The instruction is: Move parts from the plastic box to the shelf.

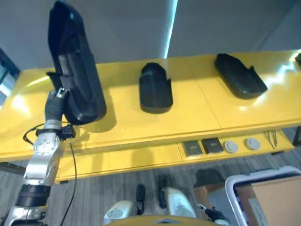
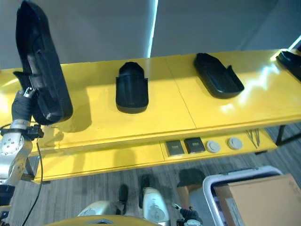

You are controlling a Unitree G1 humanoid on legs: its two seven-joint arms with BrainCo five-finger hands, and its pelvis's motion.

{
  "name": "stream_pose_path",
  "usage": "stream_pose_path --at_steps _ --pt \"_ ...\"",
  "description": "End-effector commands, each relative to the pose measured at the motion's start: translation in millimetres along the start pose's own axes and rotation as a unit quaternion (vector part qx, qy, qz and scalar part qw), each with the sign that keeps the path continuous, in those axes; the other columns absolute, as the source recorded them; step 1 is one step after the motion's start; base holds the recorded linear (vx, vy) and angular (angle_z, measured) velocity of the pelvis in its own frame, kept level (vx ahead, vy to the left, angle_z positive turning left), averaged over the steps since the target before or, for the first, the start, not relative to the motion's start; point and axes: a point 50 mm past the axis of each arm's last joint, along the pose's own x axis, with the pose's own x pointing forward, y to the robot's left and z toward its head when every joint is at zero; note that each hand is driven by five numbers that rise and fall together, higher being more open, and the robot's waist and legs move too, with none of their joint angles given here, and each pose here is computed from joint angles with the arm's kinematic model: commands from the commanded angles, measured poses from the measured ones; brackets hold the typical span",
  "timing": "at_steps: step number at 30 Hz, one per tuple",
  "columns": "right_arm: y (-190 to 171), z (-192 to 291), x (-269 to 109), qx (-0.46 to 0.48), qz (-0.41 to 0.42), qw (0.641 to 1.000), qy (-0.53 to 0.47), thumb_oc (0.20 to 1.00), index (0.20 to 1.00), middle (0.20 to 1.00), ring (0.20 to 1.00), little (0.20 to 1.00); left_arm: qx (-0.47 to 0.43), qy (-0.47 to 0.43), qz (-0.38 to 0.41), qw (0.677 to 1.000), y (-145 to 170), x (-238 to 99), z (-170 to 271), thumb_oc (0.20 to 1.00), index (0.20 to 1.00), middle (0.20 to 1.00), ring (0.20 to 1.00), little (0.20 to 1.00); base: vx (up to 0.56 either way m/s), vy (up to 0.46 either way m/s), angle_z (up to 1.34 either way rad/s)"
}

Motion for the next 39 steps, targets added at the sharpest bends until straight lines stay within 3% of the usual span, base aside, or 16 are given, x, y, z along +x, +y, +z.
stream_pose_path --at_steps 1,10,17,27,30,35,39 --pt "-16.8 -8.2 3.7 -0.014 -0.005 1.000 0.011 1.000 1.000 1.000 1.000 1.000 -0.009 -0.095 0.022 0.995 1.7 4.7 37.9 0.200 0.200 0.200 0.200 0.200 0.08 -0.151 0.27" --pt "-34.6 -15.6 3.2 -0.018 -0.038 0.999 0.028 1.000 1.000 1.000 1.000 1.000 0.000 -0.038 0.040 0.998 -3.0 12.0 20.1 0.200 0.200 0.200 0.200 0.200 0.02 -0.041 0.01" --pt "-62.8 -24.2 4.4 -0.005 -0.062 0.997 0.037 1.000 1.000 1.000 1.000 1.000 0.023 -0.018 0.026 0.999 4.6 17.7 11.8 0.200 0.200 0.200 0.200 0.200 0.02 0.276 0.09" --pt "-33.7 -16.9 1.9 -0.014 -0.021 1.000 0.016 1.000 1.000 1.000 1.000 1.000 0.078 0.043 0.045 0.995 16.3 35.2 5.4 0.200 0.200 0.200 0.200 0.200 0.06 0.335 -0.09" --pt "-25.3 -15.4 -0.5 -0.022 -0.007 1.000 0.006 1.000 1.000 1.000 1.000 1.000 0.110 0.080 0.063 0.989 32.5 32.8 -6.2 0.200 0.200 0.200 0.200 0.200 -0.01 0.171 -0.23" --pt "-29.5 -10.4 -0.6 -0.076 0.005 0.997 -0.009 1.000 1.000 1.000 1.000 1.000 0.183 0.151 0.083 0.968 61.4 37.7 -18.6 0.200 0.200 0.200 0.200 0.200 0.00 -0.035 -0.26" --pt "-40.0 -7.9 1.5 -0.093 0.003 0.996 -0.003 1.000 1.000 1.000 1.000 1.000 0.205 0.197 0.096 0.954 66.1 49.6 -26.6 0.200 0.200 0.200 0.200 0.200 0.03 -0.115 -0.04"
